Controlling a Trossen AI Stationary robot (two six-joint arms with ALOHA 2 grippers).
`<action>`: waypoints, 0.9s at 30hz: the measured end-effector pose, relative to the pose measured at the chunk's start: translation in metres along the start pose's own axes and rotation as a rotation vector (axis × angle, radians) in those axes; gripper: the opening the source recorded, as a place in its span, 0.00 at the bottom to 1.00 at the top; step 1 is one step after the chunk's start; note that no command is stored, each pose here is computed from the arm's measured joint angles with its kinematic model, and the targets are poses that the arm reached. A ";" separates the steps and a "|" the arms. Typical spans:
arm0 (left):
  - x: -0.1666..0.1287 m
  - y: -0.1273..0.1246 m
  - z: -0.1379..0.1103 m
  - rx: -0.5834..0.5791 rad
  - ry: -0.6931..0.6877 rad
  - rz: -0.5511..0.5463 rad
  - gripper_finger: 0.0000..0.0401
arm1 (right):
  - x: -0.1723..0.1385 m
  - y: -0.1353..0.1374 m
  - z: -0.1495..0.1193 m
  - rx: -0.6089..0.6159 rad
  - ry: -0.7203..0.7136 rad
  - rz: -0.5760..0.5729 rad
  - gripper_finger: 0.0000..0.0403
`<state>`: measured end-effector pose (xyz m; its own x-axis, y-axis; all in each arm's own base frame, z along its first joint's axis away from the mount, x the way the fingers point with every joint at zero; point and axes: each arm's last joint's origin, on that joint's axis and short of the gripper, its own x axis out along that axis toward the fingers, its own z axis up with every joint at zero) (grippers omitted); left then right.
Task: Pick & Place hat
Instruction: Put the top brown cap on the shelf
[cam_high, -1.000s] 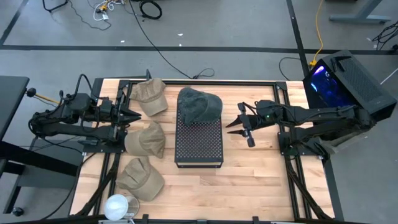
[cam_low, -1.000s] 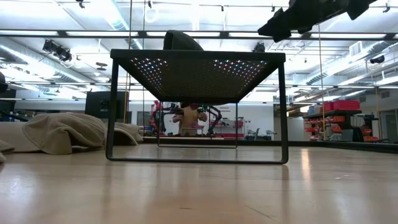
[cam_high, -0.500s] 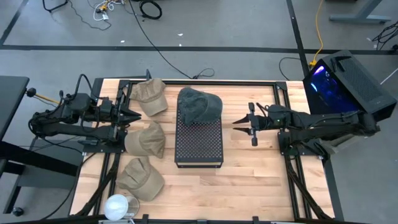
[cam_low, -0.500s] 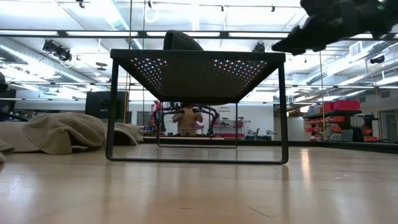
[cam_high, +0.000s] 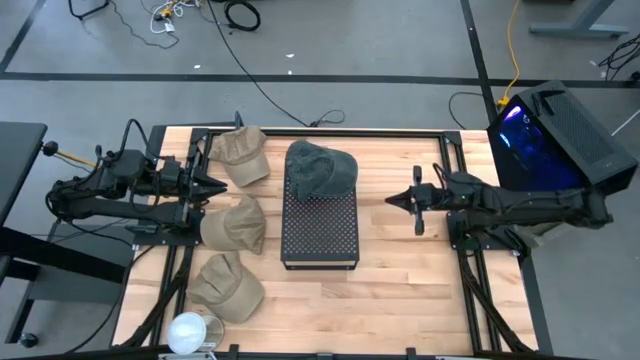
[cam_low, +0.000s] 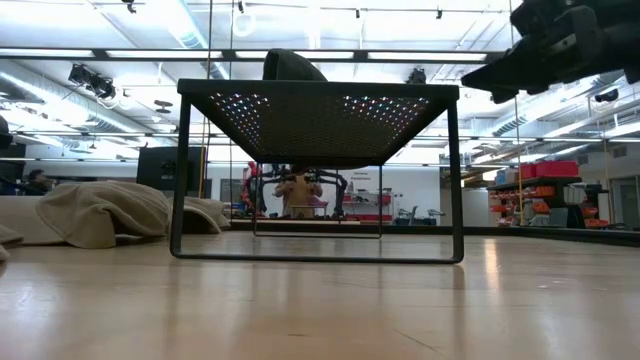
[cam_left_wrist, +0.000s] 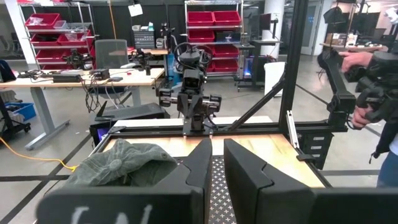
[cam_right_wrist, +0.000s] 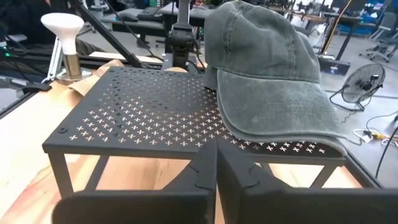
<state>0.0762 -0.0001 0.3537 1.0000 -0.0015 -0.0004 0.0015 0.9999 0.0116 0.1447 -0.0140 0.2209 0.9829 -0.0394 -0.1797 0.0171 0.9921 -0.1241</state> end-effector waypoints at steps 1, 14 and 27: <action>0.000 0.000 0.000 0.000 0.000 0.000 0.12 | -0.002 0.000 -0.002 -0.001 -0.005 -0.001 0.03; 0.000 0.000 0.000 0.000 0.001 0.000 0.12 | -0.018 0.004 -0.015 -0.039 -0.079 0.007 0.00; 0.000 0.000 0.000 0.000 0.000 0.000 0.12 | -0.027 0.007 -0.032 -0.037 -0.133 0.009 0.00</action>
<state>0.0762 -0.0001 0.3537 1.0000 -0.0014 -0.0005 0.0014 0.9999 0.0116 0.1125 -0.0095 0.1933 0.9986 -0.0116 -0.0507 0.0033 0.9872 -0.1595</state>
